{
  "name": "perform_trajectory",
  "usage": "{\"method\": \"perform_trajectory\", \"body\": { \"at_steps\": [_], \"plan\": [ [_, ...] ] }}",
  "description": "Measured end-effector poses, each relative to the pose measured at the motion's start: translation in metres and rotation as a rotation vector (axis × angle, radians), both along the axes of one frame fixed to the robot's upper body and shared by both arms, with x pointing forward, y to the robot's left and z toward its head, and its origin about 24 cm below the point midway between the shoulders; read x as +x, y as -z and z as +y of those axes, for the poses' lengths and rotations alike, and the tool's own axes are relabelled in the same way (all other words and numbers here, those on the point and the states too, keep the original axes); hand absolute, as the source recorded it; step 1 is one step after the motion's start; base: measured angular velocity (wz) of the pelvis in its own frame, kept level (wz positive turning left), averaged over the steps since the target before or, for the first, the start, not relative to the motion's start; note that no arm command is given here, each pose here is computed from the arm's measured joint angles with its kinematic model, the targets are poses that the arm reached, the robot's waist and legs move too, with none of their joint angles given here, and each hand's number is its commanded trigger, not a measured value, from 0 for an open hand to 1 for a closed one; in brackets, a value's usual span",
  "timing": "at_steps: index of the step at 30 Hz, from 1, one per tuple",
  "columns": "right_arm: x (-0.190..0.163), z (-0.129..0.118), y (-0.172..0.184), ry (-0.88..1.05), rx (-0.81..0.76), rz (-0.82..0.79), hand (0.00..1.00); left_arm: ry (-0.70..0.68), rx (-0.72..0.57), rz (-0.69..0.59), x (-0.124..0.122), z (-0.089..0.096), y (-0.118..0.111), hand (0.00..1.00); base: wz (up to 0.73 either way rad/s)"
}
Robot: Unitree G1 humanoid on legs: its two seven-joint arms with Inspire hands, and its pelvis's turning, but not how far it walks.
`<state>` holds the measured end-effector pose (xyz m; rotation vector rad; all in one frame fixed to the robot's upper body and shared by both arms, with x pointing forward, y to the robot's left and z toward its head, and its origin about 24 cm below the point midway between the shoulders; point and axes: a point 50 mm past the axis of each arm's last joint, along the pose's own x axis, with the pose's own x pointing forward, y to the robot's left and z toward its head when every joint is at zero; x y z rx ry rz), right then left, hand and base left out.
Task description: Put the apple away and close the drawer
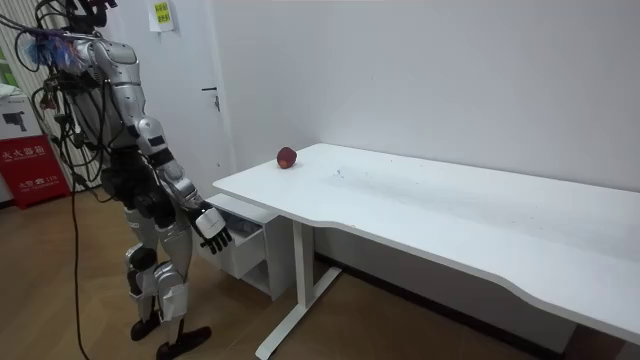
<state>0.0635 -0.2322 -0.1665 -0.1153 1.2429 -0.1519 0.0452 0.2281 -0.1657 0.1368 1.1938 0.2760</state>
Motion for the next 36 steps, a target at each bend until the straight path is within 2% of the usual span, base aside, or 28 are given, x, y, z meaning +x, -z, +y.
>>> {"method": "perform_trajectory", "body": {
  "at_steps": [7, 10, 13, 15, 16, 21, 23, 27, 36],
  "plan": [
    [-0.002, 0.001, 0.001, 0.047, -0.01, -0.001, 0.0, -0.027, -0.005, 0.005, -0.004, 0.001, 0.0, 0.0, 0.0],
    [-0.007, -0.001, 0.001, 0.207, 0.009, -0.012, 0.0, -0.048, 0.0, 0.018, -0.007, 0.002, 0.001, 0.0, 0.0],
    [-0.014, -0.012, 0.0, 0.462, 0.007, -0.046, 0.0, -0.094, 0.015, 0.027, -0.014, 0.005, 0.001, 0.0, 0.0],
    [-0.02, -0.021, -0.002, 0.769, 0.02, -0.099, 0.0, -0.142, 0.031, 0.037, -0.022, 0.011, 0.0, 0.0, 0.0],
    [-0.021, -0.024, -0.002, 0.846, 0.024, -0.115, 0.0, -0.153, 0.033, 0.038, -0.023, 0.012, 0.0, 0.0, -0.04],
    [-0.02, -0.052, -0.014, 1.439, 0.088, -0.358, 0.0, -0.225, 0.062, 0.062, -0.039, 0.02, -0.002, 0.0, -0.1],
    [-0.02, -0.06, -0.018, 1.588, 0.107, -0.424, 0.0, -0.227, 0.086, 0.06, -0.039, 0.026, -0.003, 0.0, 0.0],
    [-0.021, -0.07, -0.022, 1.811, 0.117, -0.472, 0.0, -0.213, 0.107, 0.071, -0.04, 0.033, -0.006, 0.0, -0.05],
    [-0.009, -0.093, -0.041, 2.071, 0.117, -0.57, 0.0, -0.181, 0.119, 0.088, -0.039, 0.037, -0.008, 0.0, -0.06]
  ]
}}
